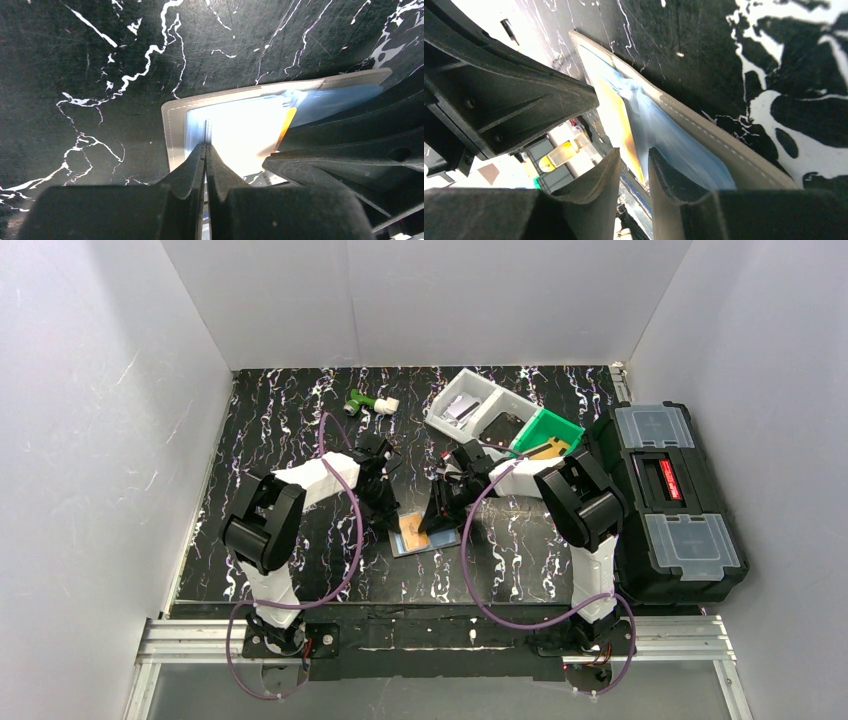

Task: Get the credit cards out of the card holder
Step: Remove the credit card from the card holder.

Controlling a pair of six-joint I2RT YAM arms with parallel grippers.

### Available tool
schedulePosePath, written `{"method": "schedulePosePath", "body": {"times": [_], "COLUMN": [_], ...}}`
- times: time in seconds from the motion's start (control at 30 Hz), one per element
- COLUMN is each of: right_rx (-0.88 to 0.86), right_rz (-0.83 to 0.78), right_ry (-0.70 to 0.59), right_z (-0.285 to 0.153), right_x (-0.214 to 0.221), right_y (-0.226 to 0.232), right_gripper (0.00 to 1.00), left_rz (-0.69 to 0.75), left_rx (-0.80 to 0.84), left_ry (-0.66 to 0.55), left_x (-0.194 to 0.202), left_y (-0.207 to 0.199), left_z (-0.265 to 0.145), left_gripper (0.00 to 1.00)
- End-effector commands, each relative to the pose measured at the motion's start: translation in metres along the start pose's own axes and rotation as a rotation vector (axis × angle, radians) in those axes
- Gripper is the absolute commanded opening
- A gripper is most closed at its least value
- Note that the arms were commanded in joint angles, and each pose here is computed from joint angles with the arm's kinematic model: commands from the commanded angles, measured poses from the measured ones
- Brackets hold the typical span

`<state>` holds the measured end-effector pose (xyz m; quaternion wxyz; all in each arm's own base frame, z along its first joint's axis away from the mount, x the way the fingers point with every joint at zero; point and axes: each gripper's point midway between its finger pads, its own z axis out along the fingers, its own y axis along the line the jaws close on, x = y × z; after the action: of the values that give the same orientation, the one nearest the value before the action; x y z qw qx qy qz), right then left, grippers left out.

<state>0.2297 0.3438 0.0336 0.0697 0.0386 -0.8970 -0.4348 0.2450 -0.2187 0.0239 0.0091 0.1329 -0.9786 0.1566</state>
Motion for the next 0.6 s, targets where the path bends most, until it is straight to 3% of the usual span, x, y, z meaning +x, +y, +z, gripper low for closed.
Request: {"method": "schedulePosePath", "body": {"times": [0.0,0.57], "right_rx": [-0.087,-0.045], "right_rz": [-0.037,-0.017], "right_ry": [0.010,-0.048], "right_z": [-0.002,-0.006], "right_x": [0.004,-0.003], "right_y": [0.015,0.003], "right_gripper": [0.32,0.04], "left_rz": [-0.018,-0.036], "left_rx": [-0.134,-0.207], "left_ry": [0.008,-0.006], "left_x": [0.003,0.000], "left_y": [0.028,0.051], "left_z": [0.024,0.022], "left_gripper": [0.00,0.00]}}
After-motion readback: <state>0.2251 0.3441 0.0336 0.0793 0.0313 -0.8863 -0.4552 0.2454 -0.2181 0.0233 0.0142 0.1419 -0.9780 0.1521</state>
